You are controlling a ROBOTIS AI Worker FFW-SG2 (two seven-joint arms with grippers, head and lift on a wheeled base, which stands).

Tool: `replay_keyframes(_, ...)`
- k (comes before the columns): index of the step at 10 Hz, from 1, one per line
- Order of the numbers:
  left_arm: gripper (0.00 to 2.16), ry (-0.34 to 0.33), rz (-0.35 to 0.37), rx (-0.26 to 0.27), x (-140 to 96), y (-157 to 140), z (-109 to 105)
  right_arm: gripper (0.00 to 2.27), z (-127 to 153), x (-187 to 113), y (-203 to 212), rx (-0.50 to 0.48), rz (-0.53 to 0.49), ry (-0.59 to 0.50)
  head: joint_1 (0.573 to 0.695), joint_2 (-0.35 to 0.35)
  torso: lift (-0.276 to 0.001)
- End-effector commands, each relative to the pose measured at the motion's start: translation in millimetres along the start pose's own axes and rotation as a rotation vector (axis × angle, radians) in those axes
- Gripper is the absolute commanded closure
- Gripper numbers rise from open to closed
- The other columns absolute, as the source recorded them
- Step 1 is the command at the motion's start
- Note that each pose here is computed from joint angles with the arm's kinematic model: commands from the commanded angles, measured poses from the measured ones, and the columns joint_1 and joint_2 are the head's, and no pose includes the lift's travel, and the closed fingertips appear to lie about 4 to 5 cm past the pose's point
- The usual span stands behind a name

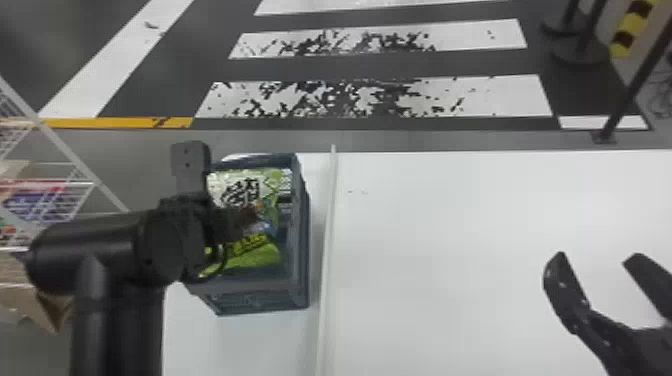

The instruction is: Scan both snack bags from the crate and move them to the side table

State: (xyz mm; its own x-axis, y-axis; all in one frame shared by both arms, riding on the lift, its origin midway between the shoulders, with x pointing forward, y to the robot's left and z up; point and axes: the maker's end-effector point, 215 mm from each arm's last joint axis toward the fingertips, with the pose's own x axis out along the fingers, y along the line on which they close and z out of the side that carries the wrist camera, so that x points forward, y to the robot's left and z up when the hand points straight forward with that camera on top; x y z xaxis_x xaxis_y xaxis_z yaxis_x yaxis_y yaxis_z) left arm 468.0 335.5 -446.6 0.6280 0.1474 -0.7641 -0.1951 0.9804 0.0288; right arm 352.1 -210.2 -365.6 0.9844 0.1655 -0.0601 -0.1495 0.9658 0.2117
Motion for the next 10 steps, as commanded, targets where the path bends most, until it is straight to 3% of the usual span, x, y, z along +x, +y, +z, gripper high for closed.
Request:
replay_keyframes(1,1.83,-0.04,-0.002,0.002,-14,-1,10,0.08,2,-2,0,0.0,-0.002,-0.005,0.695,0.172,-0.029)
replay_keyframes(4,1.83,-0.095,0.015,0.011,-36,2,20,0.08,13,-9,-7,-0.003,-0.017,-0.027,0.695,0.17,-0.029)
replay_keyframes(6,1.83,-0.149,-0.011,0.014,-58,-5,32,0.08,24,-13,-15,-0.02,-0.032,-0.05,0.695,0.156,-0.029)
replay_keyframes(8,1.83,-0.188,-0.082,0.019,-88,-31,34,0.08,35,-16,-30,-0.036,-0.062,-0.082,0.695,0.128,-0.029)
replay_keyframes(10,1.83,-0.222,-0.183,0.055,-113,-82,35,0.08,51,-21,-48,-0.065,-0.108,-0.133,0.695,0.059,-0.029)
